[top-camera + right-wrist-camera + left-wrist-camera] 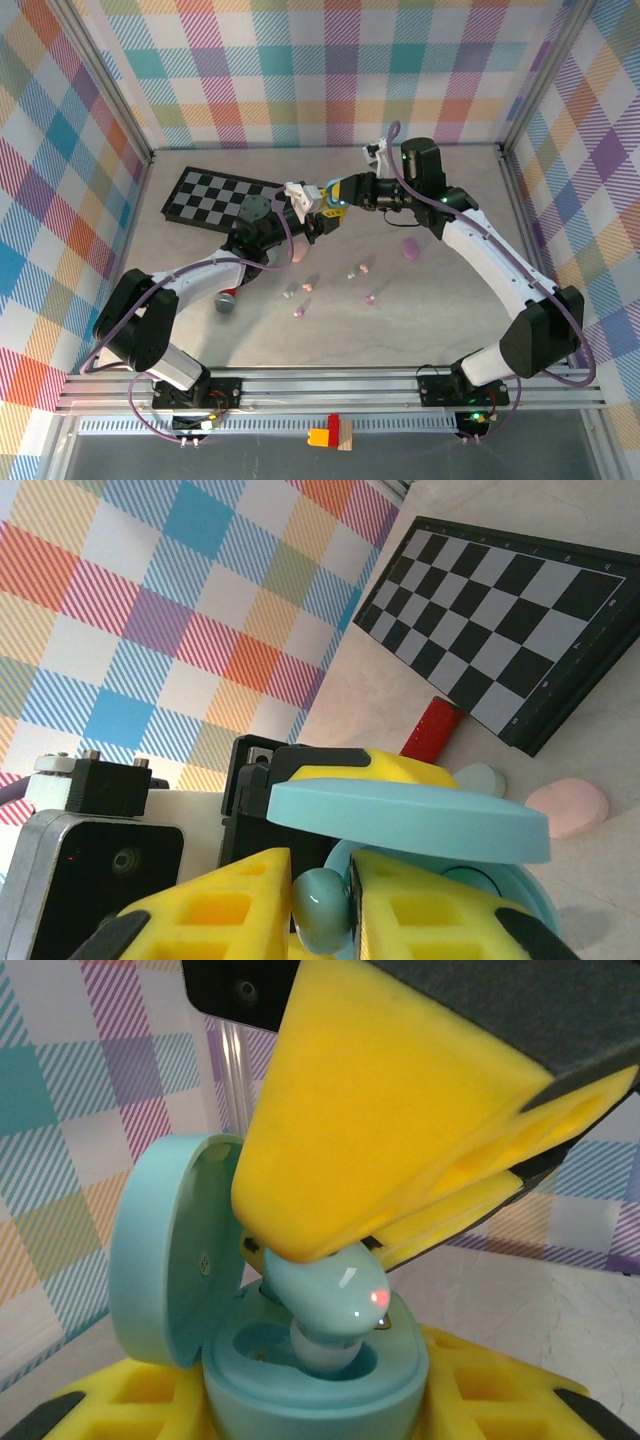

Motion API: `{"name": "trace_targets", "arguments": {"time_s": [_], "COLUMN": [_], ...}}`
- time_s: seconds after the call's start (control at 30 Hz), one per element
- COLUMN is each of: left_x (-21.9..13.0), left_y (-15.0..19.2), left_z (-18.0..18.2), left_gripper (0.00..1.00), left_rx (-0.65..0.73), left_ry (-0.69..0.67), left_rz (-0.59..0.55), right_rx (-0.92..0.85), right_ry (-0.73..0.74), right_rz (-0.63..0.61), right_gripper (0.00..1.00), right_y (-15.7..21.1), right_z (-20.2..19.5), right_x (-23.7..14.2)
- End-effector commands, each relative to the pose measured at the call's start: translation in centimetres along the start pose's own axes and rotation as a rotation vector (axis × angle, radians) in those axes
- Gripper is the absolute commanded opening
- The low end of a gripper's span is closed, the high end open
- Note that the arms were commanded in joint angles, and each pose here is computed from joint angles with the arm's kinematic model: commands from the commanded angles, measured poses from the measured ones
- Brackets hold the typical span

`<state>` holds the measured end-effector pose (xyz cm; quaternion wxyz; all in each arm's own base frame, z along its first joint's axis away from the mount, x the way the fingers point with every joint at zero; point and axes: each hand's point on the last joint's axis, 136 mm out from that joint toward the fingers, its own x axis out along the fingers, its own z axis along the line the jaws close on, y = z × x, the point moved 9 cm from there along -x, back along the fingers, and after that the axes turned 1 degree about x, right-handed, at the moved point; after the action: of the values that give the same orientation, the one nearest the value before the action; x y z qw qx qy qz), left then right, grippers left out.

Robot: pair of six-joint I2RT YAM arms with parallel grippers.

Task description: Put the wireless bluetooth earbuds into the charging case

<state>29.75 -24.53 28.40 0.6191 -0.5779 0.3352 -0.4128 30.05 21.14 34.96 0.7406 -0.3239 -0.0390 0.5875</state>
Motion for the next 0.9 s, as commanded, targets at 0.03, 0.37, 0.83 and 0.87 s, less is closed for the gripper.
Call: {"name": "trace_targets", "arguments": {"time_s": [0.03, 0.37, 0.83, 0.87], "left_x": [0.3, 0.2, 0.1, 0.1], "left_y": [-2.1, -2.3, -2.0, -2.0], "left_z": [-0.4, -0.5, -0.5, -0.5], "left_gripper": [0.38, 0.38, 0.38, 0.38], "left_rx": [0.065, 0.062, 0.055, 0.053], "left_ry": [0.029, 0.031, 0.032, 0.031], "left_rz": [-0.083, -0.08, -0.071, -0.07], "right_rx": [0.031, 0.043, -0.029, -0.038], "right_ry": [0.063, 0.085, 0.08, 0.071], "right_rz": [0.032, 0.019, -0.047, -0.049], "right_gripper": [0.23, 0.3, 0.43, 0.44], "right_y": [0.7, 0.8, 0.5, 0.5], "right_z": [-2.2, -2.4, -0.3, -0.1], "right_x": [1.6, 1.6, -0.3, -0.5]}}
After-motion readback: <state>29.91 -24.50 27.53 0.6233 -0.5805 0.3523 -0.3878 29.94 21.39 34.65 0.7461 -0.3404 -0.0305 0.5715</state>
